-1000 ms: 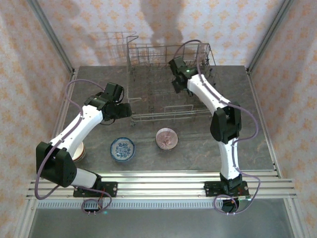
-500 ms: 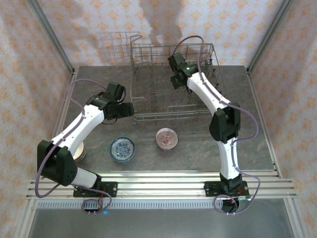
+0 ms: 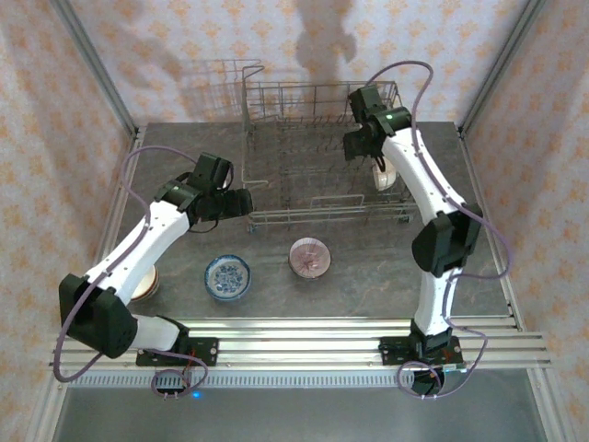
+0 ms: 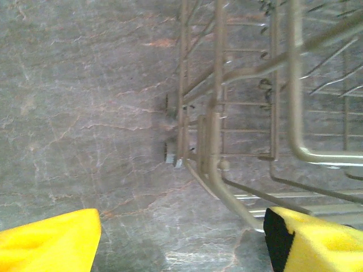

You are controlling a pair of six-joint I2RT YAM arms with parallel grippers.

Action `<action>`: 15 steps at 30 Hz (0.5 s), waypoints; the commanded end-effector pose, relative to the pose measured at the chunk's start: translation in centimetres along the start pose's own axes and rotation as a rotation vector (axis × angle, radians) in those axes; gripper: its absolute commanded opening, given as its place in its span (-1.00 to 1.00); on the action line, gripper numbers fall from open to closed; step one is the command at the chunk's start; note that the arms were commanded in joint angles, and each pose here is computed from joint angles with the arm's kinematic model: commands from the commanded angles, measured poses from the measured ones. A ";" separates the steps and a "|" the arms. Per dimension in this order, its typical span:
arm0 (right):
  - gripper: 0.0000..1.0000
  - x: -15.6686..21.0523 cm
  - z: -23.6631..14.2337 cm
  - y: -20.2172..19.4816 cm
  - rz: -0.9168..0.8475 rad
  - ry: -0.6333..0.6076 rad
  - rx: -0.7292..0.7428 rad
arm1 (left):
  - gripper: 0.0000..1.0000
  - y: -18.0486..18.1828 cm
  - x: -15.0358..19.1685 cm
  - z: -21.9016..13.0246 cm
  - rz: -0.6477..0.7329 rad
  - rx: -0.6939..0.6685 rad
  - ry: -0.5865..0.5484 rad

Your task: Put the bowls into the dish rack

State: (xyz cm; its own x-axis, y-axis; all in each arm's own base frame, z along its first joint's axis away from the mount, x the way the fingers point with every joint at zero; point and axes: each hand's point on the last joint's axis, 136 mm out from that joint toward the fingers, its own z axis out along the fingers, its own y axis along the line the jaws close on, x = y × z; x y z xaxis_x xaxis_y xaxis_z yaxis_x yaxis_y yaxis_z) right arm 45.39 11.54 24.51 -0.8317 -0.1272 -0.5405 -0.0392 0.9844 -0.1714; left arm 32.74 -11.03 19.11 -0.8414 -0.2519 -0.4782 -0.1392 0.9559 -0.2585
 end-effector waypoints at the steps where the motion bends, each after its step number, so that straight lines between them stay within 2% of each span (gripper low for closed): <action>1: 0.68 1.8 -2.6 0.0 0.041 0.003 -0.046 | 0.51 -1.3 0.7 -1.9 0.003 0.039 -0.002; 8: 0.54 4.7 -5.2 -1.7 0.063 -0.011 -0.036 | 0.46 -3.9 4.0 -3.0 0.047 0.049 0.006; 15: 0.39 9.5 -6.3 -2.6 0.100 0.029 -0.048 | 0.40 -7.4 8.1 -2.7 0.100 0.056 0.027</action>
State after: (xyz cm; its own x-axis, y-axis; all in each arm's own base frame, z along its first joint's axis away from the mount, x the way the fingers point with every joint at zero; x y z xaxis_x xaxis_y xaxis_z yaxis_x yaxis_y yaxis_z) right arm 35.65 9.00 24.82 -0.8498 -0.0643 -0.5231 -0.0125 0.9947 -0.1020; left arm 26.41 -19.74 20.60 -0.8636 -0.1245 -0.4885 0.0317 0.9537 -0.2992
